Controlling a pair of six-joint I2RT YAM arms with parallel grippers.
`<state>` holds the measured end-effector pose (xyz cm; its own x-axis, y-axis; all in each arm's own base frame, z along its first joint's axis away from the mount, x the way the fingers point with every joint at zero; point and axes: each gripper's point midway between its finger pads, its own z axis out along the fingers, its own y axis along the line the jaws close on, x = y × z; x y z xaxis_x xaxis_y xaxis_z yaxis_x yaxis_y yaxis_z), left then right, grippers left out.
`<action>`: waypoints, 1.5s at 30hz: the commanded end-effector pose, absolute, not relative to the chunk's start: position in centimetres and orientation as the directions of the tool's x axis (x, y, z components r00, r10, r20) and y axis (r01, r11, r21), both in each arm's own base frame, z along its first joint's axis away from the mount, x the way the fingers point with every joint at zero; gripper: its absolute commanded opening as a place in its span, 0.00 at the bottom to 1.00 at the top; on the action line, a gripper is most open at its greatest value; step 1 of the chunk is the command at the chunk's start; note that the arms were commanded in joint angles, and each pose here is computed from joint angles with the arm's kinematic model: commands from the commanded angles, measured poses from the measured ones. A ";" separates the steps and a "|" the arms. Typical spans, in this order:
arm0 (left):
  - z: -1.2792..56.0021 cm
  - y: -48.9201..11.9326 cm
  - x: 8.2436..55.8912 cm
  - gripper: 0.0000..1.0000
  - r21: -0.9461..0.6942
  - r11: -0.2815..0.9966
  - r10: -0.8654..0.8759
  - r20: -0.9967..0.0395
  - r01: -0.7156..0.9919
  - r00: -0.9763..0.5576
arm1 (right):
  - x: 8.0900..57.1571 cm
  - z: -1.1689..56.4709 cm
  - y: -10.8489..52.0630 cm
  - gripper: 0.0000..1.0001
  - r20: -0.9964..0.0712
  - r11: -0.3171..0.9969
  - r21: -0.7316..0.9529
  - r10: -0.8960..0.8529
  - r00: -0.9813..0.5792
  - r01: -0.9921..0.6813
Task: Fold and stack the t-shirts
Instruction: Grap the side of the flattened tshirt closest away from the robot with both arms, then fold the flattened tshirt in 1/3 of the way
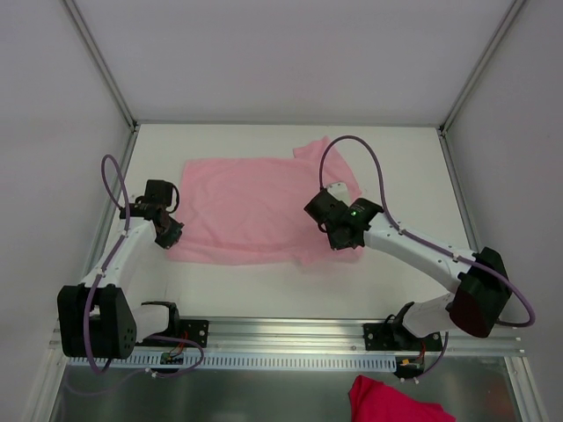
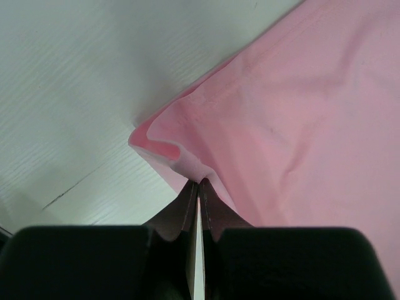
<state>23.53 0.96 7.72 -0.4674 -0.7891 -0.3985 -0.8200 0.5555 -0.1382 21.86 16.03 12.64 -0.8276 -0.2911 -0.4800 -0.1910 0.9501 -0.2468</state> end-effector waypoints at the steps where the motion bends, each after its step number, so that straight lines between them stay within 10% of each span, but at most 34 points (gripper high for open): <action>1: 8.7 1.7 24.9 0.00 -0.143 0.562 -0.773 -0.442 -0.814 -0.456 | 24.0 14.1 16.3 0.01 -0.555 0.955 -0.263 -0.265 -0.789 -0.137; 45: 8.1 2.7 30.8 0.00 -0.107 0.616 -0.730 -0.448 -0.780 -0.516 | 31.7 11.0 17.8 0.01 -0.487 0.871 -0.463 -0.403 -0.775 -0.163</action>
